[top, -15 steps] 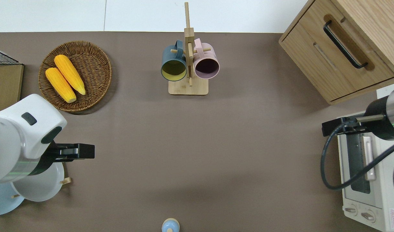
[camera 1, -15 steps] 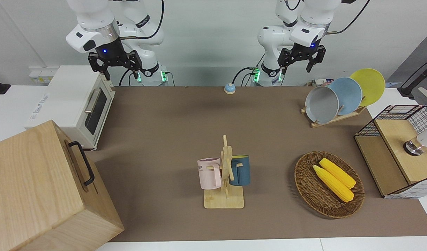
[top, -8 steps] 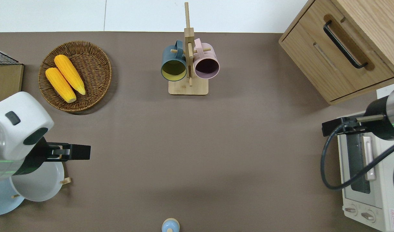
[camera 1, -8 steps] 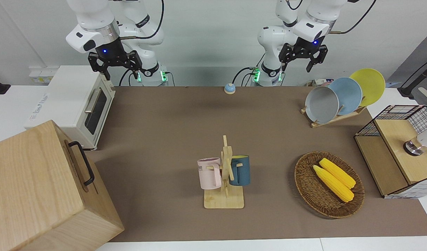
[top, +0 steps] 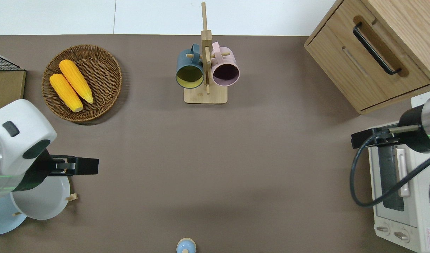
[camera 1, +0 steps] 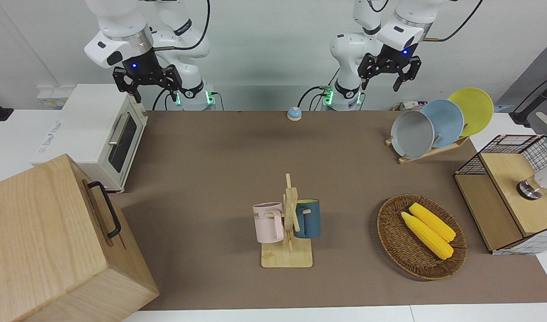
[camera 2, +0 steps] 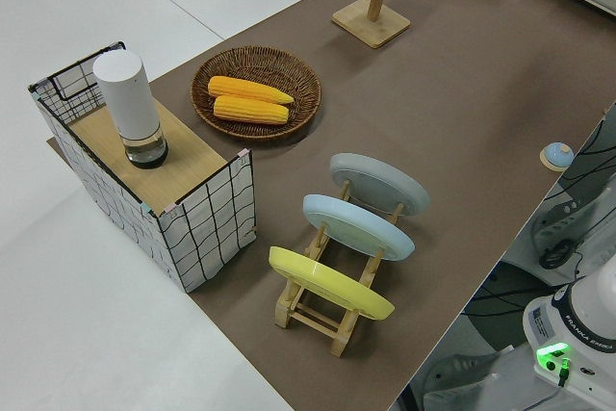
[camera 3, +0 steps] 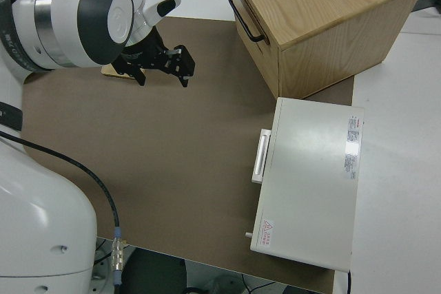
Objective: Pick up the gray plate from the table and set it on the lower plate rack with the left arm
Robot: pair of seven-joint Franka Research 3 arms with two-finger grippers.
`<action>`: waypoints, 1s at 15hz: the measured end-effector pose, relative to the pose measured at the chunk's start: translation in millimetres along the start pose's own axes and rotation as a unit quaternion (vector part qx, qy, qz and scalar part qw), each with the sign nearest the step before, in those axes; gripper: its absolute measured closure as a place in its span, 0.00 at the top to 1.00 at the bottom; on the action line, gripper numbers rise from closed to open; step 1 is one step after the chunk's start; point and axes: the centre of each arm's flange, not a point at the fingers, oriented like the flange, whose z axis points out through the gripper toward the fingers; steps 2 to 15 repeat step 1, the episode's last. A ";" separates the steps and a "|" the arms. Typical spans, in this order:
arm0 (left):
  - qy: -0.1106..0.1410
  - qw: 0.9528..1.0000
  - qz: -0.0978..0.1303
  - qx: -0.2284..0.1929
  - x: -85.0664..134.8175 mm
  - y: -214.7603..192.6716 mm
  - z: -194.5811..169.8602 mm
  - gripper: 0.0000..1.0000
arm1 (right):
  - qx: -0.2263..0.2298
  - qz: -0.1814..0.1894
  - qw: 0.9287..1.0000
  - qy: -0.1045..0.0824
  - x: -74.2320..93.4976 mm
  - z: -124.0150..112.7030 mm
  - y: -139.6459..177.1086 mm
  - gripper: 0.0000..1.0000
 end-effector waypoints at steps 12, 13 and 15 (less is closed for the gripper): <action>0.000 1.000 0.000 0.000 0.0 0.0 0.0 1.00 | 0.000 0.000 1.000 0.000 0.0 0.0 0.0 0.99; 0.000 1.000 0.000 0.000 0.0 0.0 0.0 1.00 | 0.000 0.000 1.000 0.000 0.0 0.0 0.0 0.99; 0.000 1.000 0.000 0.000 0.0 0.0 0.0 1.00 | 0.000 0.000 1.000 0.000 0.0 0.0 0.0 0.99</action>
